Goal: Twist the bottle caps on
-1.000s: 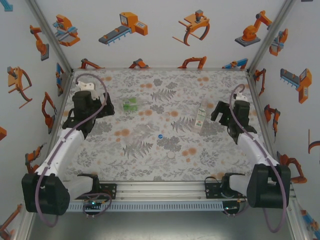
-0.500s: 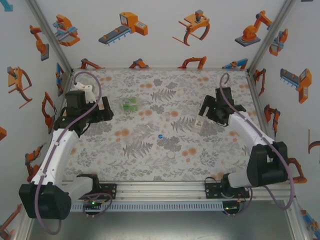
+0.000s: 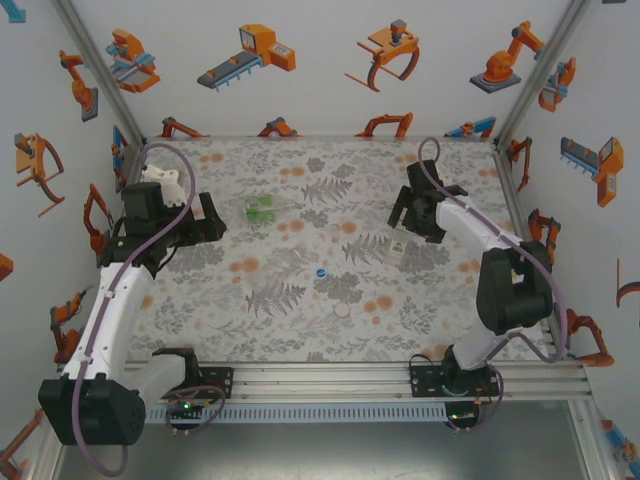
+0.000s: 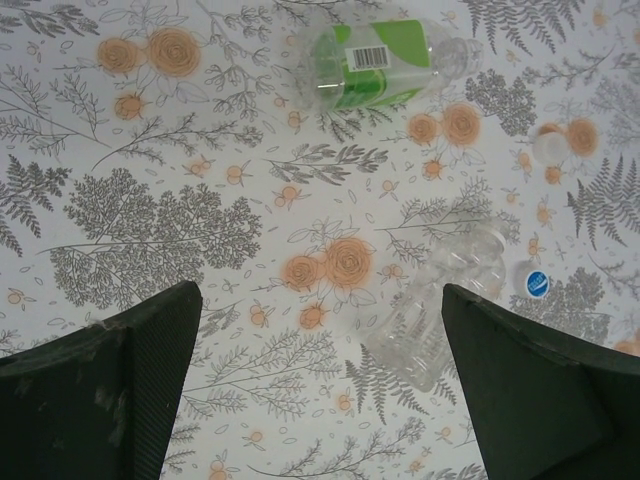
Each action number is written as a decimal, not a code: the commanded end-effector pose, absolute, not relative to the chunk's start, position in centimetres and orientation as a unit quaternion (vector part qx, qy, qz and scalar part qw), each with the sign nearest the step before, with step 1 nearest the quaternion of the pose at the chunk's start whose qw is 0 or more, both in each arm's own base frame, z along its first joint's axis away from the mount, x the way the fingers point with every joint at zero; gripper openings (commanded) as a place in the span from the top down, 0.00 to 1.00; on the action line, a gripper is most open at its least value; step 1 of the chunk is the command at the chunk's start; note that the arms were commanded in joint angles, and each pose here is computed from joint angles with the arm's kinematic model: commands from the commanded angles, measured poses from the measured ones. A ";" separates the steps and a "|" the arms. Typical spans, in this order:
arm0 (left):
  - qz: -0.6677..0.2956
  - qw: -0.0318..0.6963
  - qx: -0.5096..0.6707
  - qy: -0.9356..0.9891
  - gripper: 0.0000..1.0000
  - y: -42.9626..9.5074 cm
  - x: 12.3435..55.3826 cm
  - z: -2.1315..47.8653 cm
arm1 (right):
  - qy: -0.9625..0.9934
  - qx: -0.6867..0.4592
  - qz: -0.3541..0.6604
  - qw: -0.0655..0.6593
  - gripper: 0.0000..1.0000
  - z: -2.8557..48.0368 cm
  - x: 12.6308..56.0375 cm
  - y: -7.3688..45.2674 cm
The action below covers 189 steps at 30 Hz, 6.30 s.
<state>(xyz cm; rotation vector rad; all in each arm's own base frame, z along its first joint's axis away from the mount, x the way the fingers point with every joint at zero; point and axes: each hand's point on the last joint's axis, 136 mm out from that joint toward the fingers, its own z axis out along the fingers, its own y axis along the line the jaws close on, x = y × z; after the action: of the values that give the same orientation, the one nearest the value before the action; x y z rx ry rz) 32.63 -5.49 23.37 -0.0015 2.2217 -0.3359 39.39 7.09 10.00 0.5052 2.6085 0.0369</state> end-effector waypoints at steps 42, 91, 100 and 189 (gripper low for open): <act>-0.165 0.393 0.011 0.904 0.03 -7.6 31.9 21.6 | 0.969 0.140 -0.015 0.204 0.20 5.6 42.3 9.1; -0.260 0.448 0.037 0.855 0.03 -12.4 32.4 25.8 | 0.944 0.079 0.069 0.312 0.66 13.3 43.0 11.1; -0.324 0.495 0.110 0.799 0.03 -18.6 31.3 31.1 | 0.857 -0.018 0.242 0.455 0.77 26.4 39.5 16.2; -0.504 0.600 0.452 0.426 0.69 -34.9 14.1 46.1 | 0.323 -0.357 0.597 0.642 0.38 51.7 15.6 26.4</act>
<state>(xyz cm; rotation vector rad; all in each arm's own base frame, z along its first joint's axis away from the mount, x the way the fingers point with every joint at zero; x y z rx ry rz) 14.36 -35.88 44.51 1.0646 1.0315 -1.2175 16.04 27.53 50.42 -0.8540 0.7904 1.4496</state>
